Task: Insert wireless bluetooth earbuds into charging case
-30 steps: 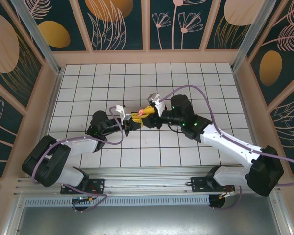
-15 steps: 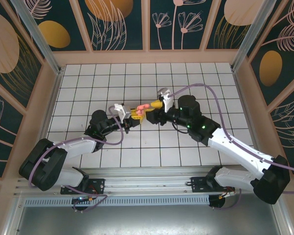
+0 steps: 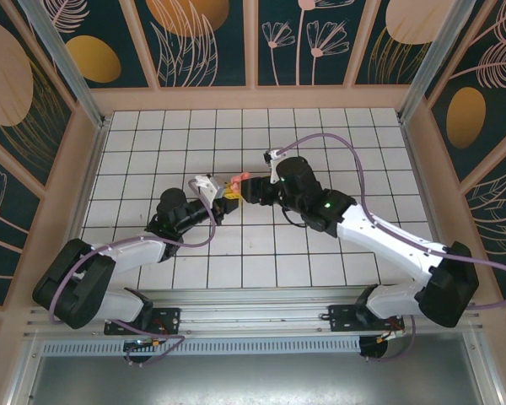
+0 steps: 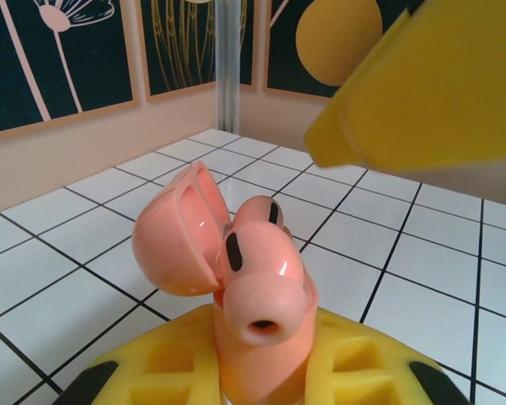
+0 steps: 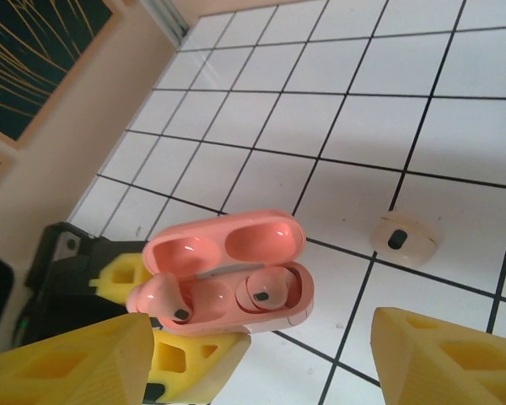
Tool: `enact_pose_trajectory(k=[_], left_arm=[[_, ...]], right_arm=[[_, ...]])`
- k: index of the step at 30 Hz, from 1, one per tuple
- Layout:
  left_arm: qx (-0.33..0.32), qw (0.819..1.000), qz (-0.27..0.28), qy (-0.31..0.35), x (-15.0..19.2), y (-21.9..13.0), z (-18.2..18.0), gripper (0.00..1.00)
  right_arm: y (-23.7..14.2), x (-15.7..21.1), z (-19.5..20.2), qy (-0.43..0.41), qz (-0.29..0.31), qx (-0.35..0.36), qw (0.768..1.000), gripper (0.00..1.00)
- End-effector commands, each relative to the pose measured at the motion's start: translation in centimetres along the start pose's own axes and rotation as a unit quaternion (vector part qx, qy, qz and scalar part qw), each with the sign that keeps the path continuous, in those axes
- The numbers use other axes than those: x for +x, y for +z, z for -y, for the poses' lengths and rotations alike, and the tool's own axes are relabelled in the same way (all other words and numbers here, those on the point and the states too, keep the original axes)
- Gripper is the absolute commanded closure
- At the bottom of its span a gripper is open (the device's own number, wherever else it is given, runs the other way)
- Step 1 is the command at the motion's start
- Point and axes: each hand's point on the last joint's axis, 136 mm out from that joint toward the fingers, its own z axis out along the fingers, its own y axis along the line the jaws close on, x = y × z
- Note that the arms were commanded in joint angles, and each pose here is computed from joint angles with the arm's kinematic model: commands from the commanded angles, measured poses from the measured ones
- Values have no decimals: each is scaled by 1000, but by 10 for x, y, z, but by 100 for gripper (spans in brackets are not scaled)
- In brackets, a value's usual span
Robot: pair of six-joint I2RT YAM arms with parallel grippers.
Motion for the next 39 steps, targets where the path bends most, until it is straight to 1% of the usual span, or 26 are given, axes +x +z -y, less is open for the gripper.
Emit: enact_pose_trajectory(k=[1, 6, 14, 27, 33, 39], left_arm=[[-8, 1000, 9, 10, -9, 4, -4, 100], [-11, 1000, 6, 9, -8, 4, -5, 100], [-11, 1000, 7, 9, -9, 5, -6, 100], [-7, 1000, 14, 14, -15, 2, -3, 100], [-7, 1000, 17, 16, -17, 2, -2, 100], [-8, 1000, 17, 17, -18, 1, -2, 100]], right_arm=[[0, -13, -9, 19, 15, 0, 1000, 29], [5, -12, -20, 18, 14, -17, 1000, 27], [17, -9, -26, 4, 4, -7, 1000, 25], [30, -2, -8, -9, -9, 42, 999, 24], [29, 1, 2, -12, -14, 71, 997, 25], [27, 6, 7, -14, -20, 78, 997, 26]])
